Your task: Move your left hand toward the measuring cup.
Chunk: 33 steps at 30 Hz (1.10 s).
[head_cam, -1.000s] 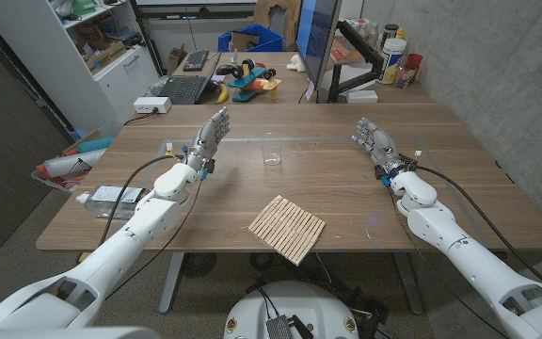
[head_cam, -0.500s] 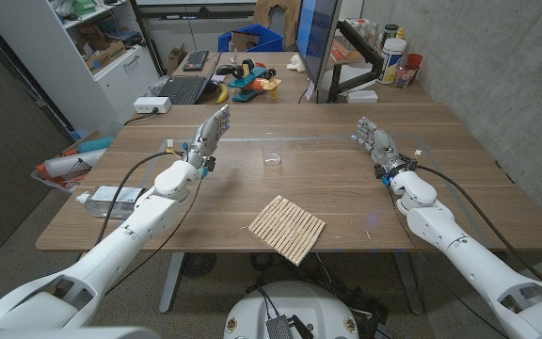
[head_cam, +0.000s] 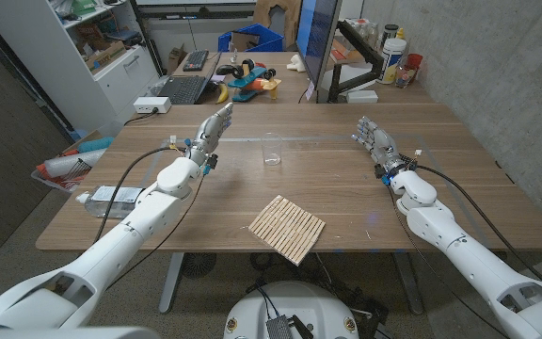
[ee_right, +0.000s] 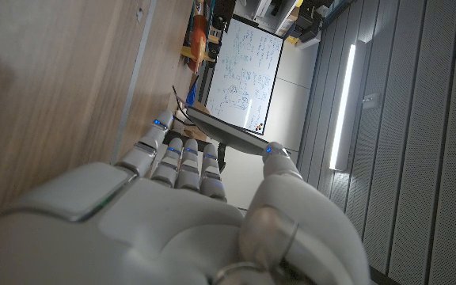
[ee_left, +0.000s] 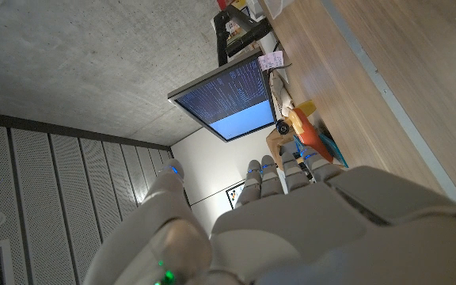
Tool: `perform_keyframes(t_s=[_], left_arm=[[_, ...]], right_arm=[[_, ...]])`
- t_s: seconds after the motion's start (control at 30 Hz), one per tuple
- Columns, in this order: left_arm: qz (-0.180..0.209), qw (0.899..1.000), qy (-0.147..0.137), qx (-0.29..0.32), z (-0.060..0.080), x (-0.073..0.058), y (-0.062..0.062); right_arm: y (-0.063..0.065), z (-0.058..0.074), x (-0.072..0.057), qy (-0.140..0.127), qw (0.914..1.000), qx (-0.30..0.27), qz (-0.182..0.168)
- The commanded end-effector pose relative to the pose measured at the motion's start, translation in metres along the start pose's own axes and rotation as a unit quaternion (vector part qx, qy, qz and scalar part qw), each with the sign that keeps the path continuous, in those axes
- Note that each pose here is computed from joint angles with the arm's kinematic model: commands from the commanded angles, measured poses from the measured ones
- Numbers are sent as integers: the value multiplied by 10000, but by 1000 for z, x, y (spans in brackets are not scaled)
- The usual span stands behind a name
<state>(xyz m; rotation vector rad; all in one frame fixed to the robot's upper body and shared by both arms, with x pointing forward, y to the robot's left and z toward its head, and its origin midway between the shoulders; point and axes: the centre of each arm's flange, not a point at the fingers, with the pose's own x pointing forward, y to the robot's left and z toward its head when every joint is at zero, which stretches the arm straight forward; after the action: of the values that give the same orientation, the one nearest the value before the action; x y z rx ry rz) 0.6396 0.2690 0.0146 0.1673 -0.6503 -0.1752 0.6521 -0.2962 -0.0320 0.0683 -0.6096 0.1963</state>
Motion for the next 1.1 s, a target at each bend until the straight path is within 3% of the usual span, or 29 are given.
perform_keyframes(t_s=[0.03, 0.7, 1.1], left_arm=[[-58, 9998, -46, 199, 10, 8, -7], [-110, 9984, -187, 531, 22, 13, -15], [-145, 9930, -380, 1106, 36, 12, -24]], right_arm=[[-6, 1, -1, -13, 10000, 3, -44], [-9, 2, 1, -43, 10000, 14, -43], [-8, 5, 3, -100, 9999, 15, -33]])
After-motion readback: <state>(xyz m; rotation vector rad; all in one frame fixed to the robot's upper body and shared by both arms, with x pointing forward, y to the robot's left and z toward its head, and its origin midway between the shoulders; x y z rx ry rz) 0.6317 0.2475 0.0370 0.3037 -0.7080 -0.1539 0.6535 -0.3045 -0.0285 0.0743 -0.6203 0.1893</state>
